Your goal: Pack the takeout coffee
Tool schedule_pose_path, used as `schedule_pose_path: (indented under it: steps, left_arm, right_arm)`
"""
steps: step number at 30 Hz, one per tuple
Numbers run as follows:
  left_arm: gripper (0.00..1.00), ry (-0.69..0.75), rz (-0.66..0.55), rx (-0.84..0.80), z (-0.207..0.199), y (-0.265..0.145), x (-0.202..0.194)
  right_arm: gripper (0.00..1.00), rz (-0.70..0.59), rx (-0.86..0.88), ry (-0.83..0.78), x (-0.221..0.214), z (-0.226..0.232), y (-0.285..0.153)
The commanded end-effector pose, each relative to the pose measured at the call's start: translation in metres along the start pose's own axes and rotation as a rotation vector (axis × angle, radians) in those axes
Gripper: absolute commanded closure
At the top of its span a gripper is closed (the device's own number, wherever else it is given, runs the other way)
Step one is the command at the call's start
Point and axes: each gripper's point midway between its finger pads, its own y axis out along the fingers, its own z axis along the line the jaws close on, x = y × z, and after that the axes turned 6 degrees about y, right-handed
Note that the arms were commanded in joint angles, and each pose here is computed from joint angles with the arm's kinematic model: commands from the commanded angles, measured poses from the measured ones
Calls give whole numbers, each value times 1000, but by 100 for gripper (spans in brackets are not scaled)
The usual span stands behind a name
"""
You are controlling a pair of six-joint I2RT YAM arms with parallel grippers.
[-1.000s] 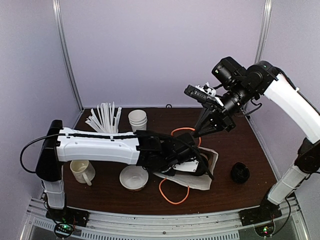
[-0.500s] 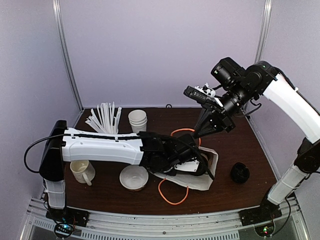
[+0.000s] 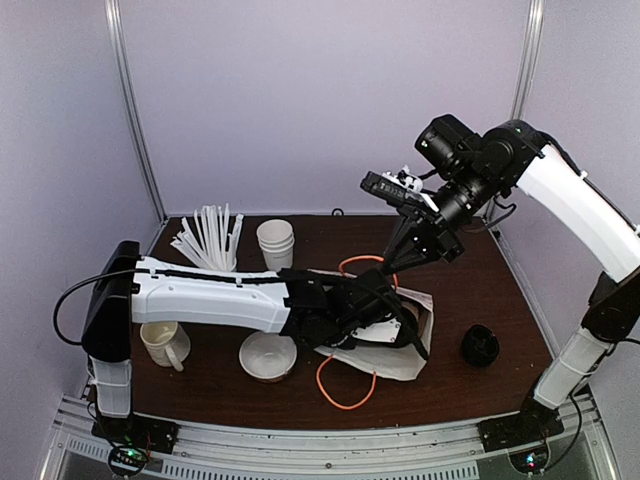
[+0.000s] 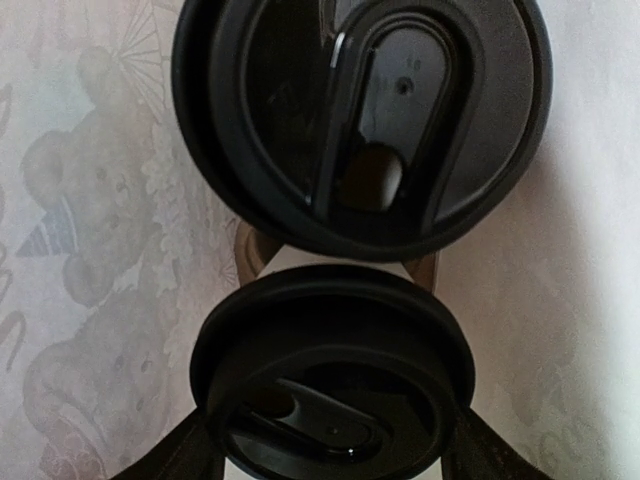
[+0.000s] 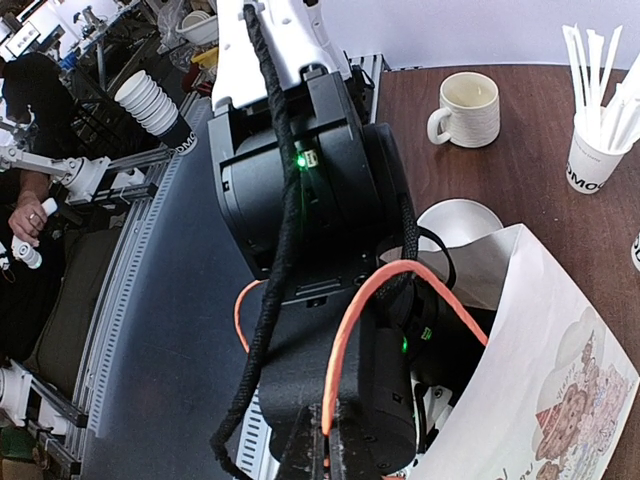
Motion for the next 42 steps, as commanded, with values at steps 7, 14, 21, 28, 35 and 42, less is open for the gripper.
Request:
schedule_pose_path:
  steps: [7,14,21,28,35,42]
  left_arm:
    - [47,-47,5,11,14,21,-1]
    - [47,-59,-3,3,17,25,-2]
    - [47,-82,-15,-20,17,26,-4]
    - [47,-92,-21,-32,16,28,-5]
    - [48,-105,-29,-55,16,29,-6]
    - [48,-123,-39,-69,18,32,-6]
  right_arm:
    - [97,-40,-49,12,13,-19,-11]
    - [60,-54,-73,-5,15,-20,-35]
    - [40,-216,-169,-16,20,-42,-103]
    - [58,-219,-446,256,-30,-193,-100]
    - [65,-50,-363,483,-109,-278,-37]
    - [65,26,-387,591,-146,-314,-12]
